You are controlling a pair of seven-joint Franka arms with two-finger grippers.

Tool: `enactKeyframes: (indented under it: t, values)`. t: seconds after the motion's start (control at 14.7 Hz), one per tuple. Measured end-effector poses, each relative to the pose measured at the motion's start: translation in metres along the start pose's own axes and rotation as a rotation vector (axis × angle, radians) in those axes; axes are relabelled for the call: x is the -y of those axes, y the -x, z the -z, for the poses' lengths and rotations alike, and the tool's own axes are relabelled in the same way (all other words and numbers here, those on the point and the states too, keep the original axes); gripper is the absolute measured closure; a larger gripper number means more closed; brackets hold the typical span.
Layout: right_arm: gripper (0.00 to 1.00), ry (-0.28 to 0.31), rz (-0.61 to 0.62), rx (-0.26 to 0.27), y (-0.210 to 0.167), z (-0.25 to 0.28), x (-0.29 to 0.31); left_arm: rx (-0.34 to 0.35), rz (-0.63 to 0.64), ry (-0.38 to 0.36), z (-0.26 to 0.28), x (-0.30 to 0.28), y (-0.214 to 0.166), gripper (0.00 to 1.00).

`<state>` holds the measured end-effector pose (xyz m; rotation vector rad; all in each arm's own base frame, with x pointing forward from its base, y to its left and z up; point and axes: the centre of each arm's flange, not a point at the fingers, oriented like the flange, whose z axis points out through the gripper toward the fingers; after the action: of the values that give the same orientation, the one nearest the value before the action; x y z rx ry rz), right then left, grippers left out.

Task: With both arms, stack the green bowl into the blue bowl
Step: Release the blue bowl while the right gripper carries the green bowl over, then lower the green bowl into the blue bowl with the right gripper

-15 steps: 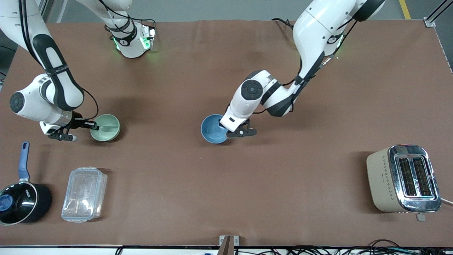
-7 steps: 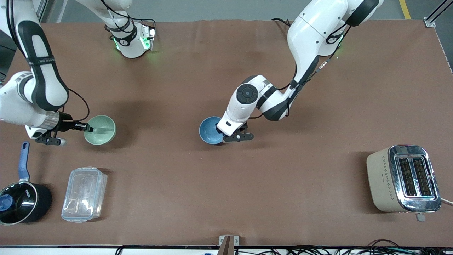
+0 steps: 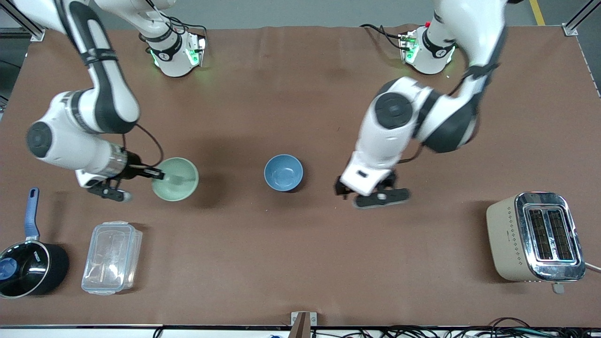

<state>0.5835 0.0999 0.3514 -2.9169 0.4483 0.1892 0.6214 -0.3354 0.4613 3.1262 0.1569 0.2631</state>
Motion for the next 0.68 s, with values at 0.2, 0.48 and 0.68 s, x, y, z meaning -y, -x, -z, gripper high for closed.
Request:
enactKeyframes:
  t: [0.2, 0.48, 0.68]
  values:
    - [0.96, -0.005, -0.019, -0.028, 0.026, -0.007, 0.068, 0.023, -0.118, -0.065, 0.061, 0.081, -0.022, 0.0]
    - [0.96, 0.009, 0.026, -0.032, 0.053, -0.056, 0.122, 0.061, -0.163, -0.086, 0.123, 0.152, -0.022, 0.0]
    - [0.96, 0.007, 0.009, -0.058, 0.074, -0.101, 0.159, 0.063, -0.254, -0.088, 0.15, 0.177, -0.017, 0.0]
